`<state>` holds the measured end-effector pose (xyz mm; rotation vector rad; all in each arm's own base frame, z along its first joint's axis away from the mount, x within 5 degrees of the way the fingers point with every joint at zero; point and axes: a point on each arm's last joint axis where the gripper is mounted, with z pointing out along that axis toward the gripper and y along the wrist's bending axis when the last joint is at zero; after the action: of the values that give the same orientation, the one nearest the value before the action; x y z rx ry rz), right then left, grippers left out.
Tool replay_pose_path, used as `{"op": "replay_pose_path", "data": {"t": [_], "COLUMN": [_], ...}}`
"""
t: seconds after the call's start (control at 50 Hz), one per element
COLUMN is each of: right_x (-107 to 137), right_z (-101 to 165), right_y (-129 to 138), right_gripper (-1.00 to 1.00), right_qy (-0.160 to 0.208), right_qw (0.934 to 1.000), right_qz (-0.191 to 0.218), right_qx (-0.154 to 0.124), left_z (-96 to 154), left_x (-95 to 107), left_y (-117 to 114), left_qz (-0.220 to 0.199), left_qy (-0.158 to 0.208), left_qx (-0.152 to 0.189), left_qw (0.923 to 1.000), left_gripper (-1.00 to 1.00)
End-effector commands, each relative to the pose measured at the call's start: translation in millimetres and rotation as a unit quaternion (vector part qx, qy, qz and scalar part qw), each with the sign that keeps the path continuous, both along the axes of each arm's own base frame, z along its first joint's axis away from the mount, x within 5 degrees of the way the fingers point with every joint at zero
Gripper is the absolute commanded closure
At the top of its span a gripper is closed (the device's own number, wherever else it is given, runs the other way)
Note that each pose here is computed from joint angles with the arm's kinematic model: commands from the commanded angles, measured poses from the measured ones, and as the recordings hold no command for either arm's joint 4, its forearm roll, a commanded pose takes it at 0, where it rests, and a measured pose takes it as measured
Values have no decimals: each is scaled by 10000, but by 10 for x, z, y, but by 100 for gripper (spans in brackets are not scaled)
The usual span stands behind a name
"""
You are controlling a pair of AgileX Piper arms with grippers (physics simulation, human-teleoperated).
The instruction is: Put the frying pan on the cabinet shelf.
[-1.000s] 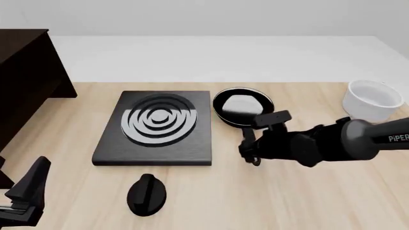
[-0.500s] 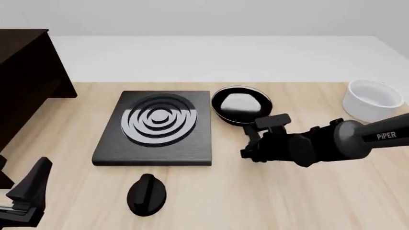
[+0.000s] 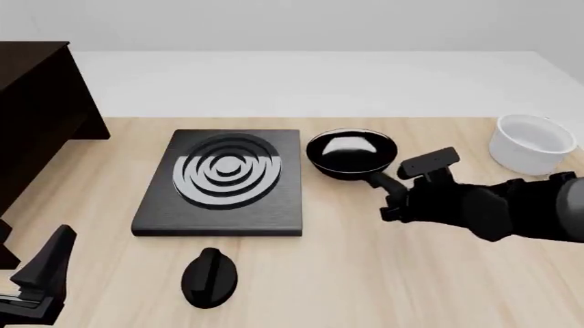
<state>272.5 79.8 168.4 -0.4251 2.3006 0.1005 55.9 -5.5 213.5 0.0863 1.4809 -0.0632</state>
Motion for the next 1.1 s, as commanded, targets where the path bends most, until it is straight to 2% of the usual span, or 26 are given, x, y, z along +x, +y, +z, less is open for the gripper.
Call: {"op": "replay_pose_path", "data": {"t": [0.02, 0.22, 0.36, 0.48, 0.5, 0.56, 0.6, 0.64, 0.68, 0.72, 0.74, 0.76, 0.82, 0.88, 0.9, 0.92, 0.94, 0.96, 0.98, 1.02, 1.06, 1.08, 1.1], "right_x": [-121, -307, -396, -471, -470, -500, -525, -563, -594, -613, -626, -631, -632, -634, -620, -603, -580, -565, -535, -516, -523, -509, -474], "right_z": [367, 691, 917, 1168, 1202, 1272, 1357, 1451, 1526, 1599, 1659, 1704, 1787, 1890, 1910, 1933, 1909, 1891, 1873, 1901, 1937, 1952, 1948], "right_y": [-134, -130, -172, -122, -106, -32, -6, 49, 99, 167, 182, 203, 233, 266, 289, 326, 348, 391, 409, 456, 521, 550, 562], "right_gripper": [100, 100, 100, 100, 100, 100, 100, 100, 100, 100, 100, 100, 100, 100, 100, 100, 100, 100, 100, 100, 100, 100, 100], "right_qy": [-583, -1062, -1404, -1683, -1679, -1719, -1821, -1911, -1985, -2007, -2058, -2108, -2203, -2318, -2321, -2319, -2312, -2336, -2312, -2344, -2368, -2336, -2294], "right_qw": [9983, 9941, 9900, 9852, 9852, 9839, 9816, 9790, 9765, 9747, 9730, 9714, 9685, 9649, 9644, 9636, 9637, 9623, 9629, 9612, 9587, 9590, 9604], "right_qz": [-46, 0, 61, 205, 225, 404, 461, 593, 716, 827, 824, 871, 995, 1068, 1080, 1052, 1111, 1222, 1220, 1282, 1390, 1377, 1398], "right_qx": [8, 205, 154, 241, 263, 282, 339, 397, 441, 542, 638, 661, 588, 615, 655, 810, 738, 664, 668, 690, 737, 817, 738], "left_z": [0, -3, -1, -18, -35, -32, -24, -6, 3, 73, 60, 100, 159, 307, 332, 426, 494, 574, 623, 785, 826, 786, 847], "left_x": [0, 0, 0, 2, 23, 14, 19, 36, 92, 70, 123, 112, 128, 138, 171, 165, 160, 149, 171, 194, 289, 410, 321], "left_y": [0, -4, -4, -5, 2, -2, 1, 2, 7, 0, -15, -20, -29, -44, -46, -65, -42, -43, -66, -95, -141, -203, -251], "left_qz": [-2, -35, -44, -58, 21, -28, 3, 9, 64, -13, -80, -124, -174, -268, -227, -372, -227, -269, -397, -548, -670, -747, -1192], "left_qy": [2, 17, 41, 144, 262, 244, 260, 329, 477, 452, 645, 628, 720, 847, 958, 945, 889, 822, 887, 929, 1083, 1424, 1246], "left_qx": [-10, -39, -104, -215, -259, -254, -352, -600, -1138, -1260, -1430, -1414, -1675, -2104, -2187, -2231, -2207, -2292, -2396, -2381, -2416, -2549, -2807], "left_qw": [10000, 10000, 9999, 9996, 9993, 9994, 9990, 9977, 9923, 9910, 9876, 9879, 9831, 9736, 9708, 9695, 9710, 9695, 9660, 9652, 9620, 9535, 9442], "left_gripper": [-100, -100, -100, -100, -100, -100, -100, -100, -100, -100, -100, -100, -100, -100, -100, -100, -100, -100, -100, -100, -100, -100, -100]}}
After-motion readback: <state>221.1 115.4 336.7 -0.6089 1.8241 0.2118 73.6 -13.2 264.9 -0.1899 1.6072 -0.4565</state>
